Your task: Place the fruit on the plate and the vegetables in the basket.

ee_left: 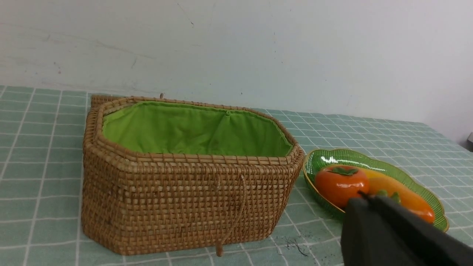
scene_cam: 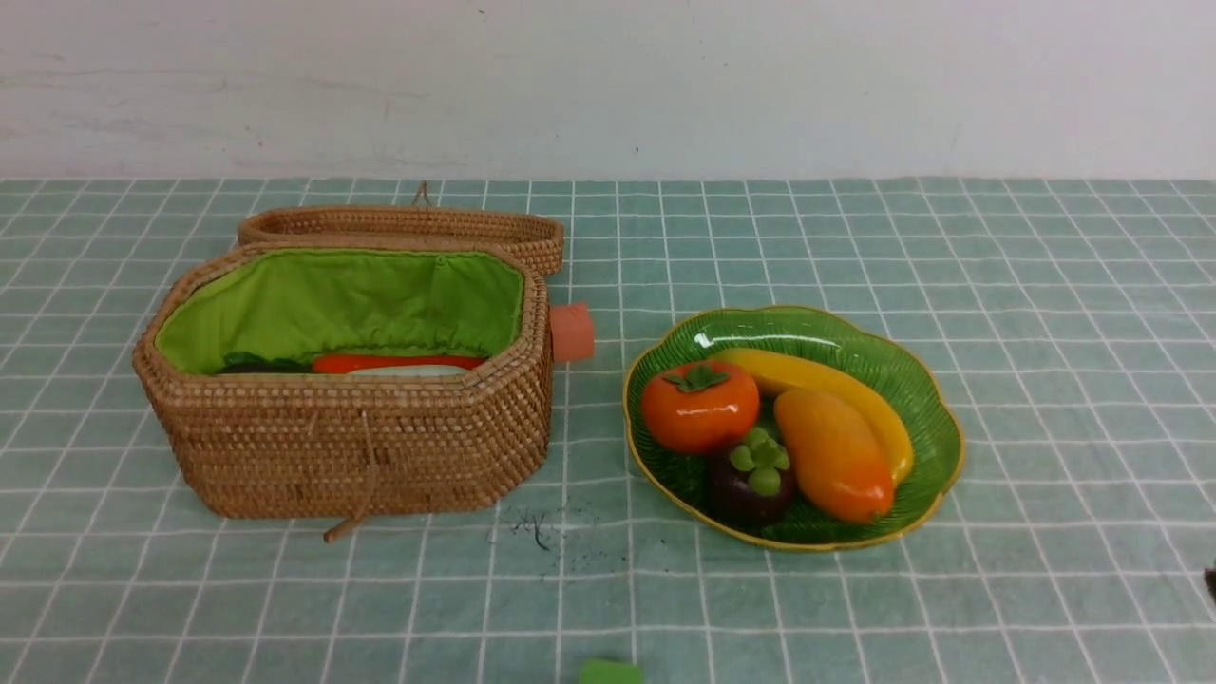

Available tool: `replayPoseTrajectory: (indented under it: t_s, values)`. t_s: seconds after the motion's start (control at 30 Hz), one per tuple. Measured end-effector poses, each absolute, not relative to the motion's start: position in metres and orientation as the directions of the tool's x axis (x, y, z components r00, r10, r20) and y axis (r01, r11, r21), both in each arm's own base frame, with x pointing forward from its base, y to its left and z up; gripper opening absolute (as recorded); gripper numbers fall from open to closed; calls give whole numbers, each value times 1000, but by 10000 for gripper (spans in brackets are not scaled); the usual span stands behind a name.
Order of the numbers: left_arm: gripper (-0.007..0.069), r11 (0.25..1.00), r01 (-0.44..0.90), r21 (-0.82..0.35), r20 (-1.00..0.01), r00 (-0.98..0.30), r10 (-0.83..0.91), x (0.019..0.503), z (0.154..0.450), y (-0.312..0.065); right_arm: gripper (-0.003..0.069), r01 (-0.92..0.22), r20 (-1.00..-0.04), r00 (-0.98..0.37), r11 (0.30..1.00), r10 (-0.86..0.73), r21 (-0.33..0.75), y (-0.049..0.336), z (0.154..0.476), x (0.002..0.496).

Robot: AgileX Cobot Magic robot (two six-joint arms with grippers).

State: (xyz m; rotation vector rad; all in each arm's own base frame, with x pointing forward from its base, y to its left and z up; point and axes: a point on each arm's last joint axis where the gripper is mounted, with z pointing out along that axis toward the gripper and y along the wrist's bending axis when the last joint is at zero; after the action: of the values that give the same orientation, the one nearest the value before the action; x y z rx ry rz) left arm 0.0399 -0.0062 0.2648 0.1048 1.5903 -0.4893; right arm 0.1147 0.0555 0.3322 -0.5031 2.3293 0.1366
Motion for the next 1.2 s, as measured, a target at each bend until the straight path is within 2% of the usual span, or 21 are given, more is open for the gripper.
replayPoseTrajectory:
  t_s: [0.03,0.1,0.13,0.17,0.3,0.4,0.47,0.63,1.2]
  values:
    - [1,901,357,-244,-970,-93,-226,40,265,-6,-3,-375,-710,-633,924,-309,-67,52,330,117]
    - [4,904,351,-244,-970,-100,-223,40,264,-6,-16,-276,-838,-502,958,-216,-81,37,321,122]
    - [4,904,351,-244,-970,-100,-223,40,264,-6,-16,-268,-843,-496,960,-209,-81,35,316,120]
    - [5,907,344,-244,-969,-108,-220,40,263,-5,-18,-203,-895,-421,977,-148,-66,24,299,114]
    - [8,915,322,-243,-968,-134,-210,41,260,-4,-18,-59,-954,-296,998,-49,-32,4,247,87]
    - [10,924,297,-242,-966,-164,-200,41,257,-2,-18,33,-968,-250,999,-1,-9,-3,205,66]
    - [11,928,284,-242,-964,-181,-196,41,255,-1,-18,64,-974,-225,998,26,12,-5,188,60]
    - [12,939,248,-239,-957,-224,-185,41,250,1,-18,97,-963,-262,994,71,47,-6,174,53]
    - [29,942,238,-238,-954,-237,-181,41,248,2,-13,99,-956,-277,993,92,67,-5,174,53]
